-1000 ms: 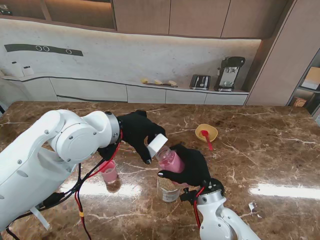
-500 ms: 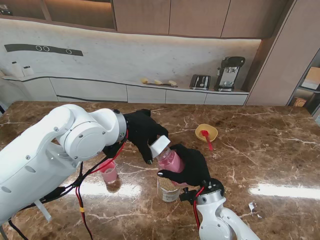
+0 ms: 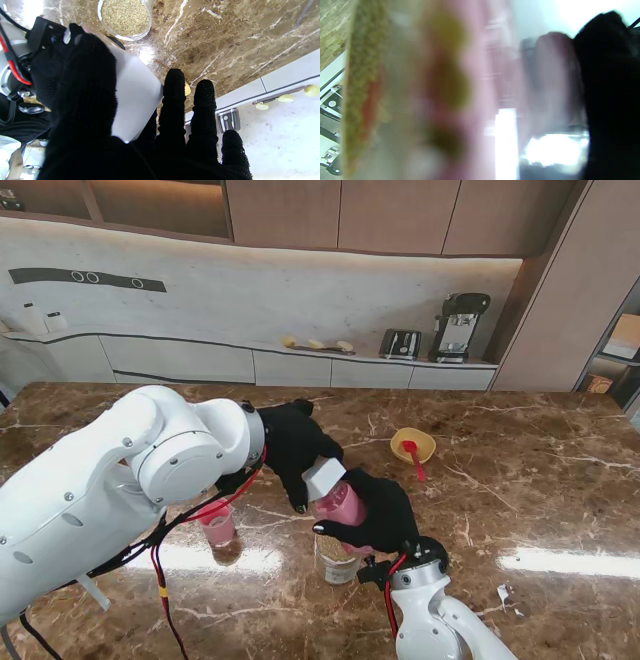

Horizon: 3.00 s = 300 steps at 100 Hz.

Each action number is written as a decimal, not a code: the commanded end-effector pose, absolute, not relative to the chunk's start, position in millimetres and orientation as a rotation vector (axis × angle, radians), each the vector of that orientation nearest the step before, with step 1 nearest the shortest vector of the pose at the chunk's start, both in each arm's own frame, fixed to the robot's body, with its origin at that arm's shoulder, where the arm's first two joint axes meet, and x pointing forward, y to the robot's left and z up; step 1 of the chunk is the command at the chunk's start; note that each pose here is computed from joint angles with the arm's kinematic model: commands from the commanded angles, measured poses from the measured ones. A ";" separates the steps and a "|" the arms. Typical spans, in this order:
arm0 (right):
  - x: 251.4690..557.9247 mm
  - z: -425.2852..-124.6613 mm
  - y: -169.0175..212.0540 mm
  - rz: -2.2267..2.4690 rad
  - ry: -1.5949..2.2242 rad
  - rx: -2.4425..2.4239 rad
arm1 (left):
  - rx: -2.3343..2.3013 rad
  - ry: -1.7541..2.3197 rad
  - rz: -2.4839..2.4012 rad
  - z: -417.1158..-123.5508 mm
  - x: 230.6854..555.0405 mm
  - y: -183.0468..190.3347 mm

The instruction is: Measure grain into the airtight container

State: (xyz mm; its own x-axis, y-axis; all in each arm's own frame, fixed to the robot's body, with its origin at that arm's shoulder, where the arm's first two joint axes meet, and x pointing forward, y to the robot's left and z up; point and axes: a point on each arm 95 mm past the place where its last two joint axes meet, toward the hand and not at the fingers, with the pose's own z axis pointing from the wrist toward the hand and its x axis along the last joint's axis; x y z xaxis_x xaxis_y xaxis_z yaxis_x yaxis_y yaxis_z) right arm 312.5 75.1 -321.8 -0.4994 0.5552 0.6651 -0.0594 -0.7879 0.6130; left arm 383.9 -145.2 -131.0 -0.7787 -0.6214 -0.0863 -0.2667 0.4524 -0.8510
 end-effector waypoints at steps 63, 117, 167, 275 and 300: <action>312.8 -329.4 79.3 2.327 0.705 1.448 | -0.612 2.287 -1.396 -144.9 370.7 -155.6; 312.8 -328.0 78.7 2.344 0.670 1.446 | -0.558 2.301 -1.442 -146.7 368.8 -159.4; 312.5 -327.5 79.3 2.352 0.661 1.434 | -0.438 2.316 -1.503 -143.7 369.2 -162.0; 314.5 -328.7 82.0 2.386 0.623 1.449 | -0.625 2.295 -1.654 -140.5 362.3 -161.7; 316.4 -328.0 81.3 2.442 0.579 1.416 | -0.904 2.261 -1.732 -149.8 368.2 -155.5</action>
State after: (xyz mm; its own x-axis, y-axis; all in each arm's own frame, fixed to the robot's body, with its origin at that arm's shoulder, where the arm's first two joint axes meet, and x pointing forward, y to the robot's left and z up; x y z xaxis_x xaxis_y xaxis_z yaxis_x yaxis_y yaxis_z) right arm 313.4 78.3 -330.7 -0.4927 0.4192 0.7626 -0.0202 -0.8816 0.4716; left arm 375.5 -149.2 -141.4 -0.7897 -0.5722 0.2212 -0.3582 0.1374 -0.9235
